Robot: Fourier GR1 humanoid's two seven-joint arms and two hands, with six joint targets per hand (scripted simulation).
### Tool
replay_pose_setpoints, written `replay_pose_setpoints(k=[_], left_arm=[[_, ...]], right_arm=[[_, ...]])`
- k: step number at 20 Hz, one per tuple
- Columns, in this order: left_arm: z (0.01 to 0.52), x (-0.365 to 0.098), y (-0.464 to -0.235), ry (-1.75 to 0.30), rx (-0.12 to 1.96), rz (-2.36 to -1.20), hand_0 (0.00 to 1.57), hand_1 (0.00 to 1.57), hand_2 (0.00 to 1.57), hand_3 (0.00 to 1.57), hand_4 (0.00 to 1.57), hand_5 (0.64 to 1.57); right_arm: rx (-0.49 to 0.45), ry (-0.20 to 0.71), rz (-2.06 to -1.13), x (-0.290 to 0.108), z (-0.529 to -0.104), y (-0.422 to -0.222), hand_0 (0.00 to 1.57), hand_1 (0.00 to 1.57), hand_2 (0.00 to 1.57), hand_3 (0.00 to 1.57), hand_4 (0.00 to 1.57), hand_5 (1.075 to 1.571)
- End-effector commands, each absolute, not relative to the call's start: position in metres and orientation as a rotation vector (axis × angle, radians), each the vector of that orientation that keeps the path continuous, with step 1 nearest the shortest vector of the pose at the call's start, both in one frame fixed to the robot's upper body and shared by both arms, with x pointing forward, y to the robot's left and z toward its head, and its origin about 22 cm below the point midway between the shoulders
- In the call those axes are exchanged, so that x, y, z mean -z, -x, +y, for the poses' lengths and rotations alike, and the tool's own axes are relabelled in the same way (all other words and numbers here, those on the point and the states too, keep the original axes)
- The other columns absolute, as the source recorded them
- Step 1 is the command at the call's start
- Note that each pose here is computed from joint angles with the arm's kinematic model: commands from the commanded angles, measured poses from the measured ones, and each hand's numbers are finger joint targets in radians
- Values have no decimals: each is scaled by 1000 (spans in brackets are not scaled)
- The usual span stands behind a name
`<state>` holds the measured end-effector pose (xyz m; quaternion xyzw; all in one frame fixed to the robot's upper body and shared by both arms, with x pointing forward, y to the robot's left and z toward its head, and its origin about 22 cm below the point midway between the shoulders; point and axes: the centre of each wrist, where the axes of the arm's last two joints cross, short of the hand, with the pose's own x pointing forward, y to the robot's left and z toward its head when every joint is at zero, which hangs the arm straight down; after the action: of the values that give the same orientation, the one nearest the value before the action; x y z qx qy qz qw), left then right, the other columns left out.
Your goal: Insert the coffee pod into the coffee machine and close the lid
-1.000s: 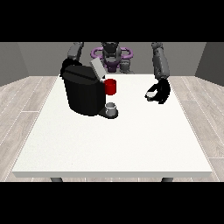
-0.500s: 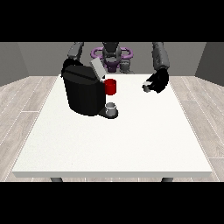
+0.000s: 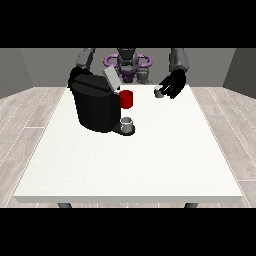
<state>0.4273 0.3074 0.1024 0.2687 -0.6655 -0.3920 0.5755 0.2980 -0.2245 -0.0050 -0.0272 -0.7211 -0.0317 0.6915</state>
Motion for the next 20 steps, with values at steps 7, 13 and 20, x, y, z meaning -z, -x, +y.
replay_pose_setpoints(k=[7, 13, 20], left_arm=[[272, -173, -449, -677, 919, -1660, 1072, 1072, 1218, 1232, 520, 1571], [303, -219, -453, -673, 811, -1651, 1239, 1239, 1262, 1198, 476, 1571], [300, -247, -455, -736, 818, -1718, 1282, 1282, 1329, 1263, 517, 1571]], right_arm=[[72, 64, -1663, 0, -226, -307, 0, 0, 0, 0, 526, 1571], [28, 27, -1706, -24, -194, -311, 0, 0, 0, 0, 511, 1571], [-16, 37, -1738, -38, -195, -313, 0, 0, 0, 0, 520, 1571]])
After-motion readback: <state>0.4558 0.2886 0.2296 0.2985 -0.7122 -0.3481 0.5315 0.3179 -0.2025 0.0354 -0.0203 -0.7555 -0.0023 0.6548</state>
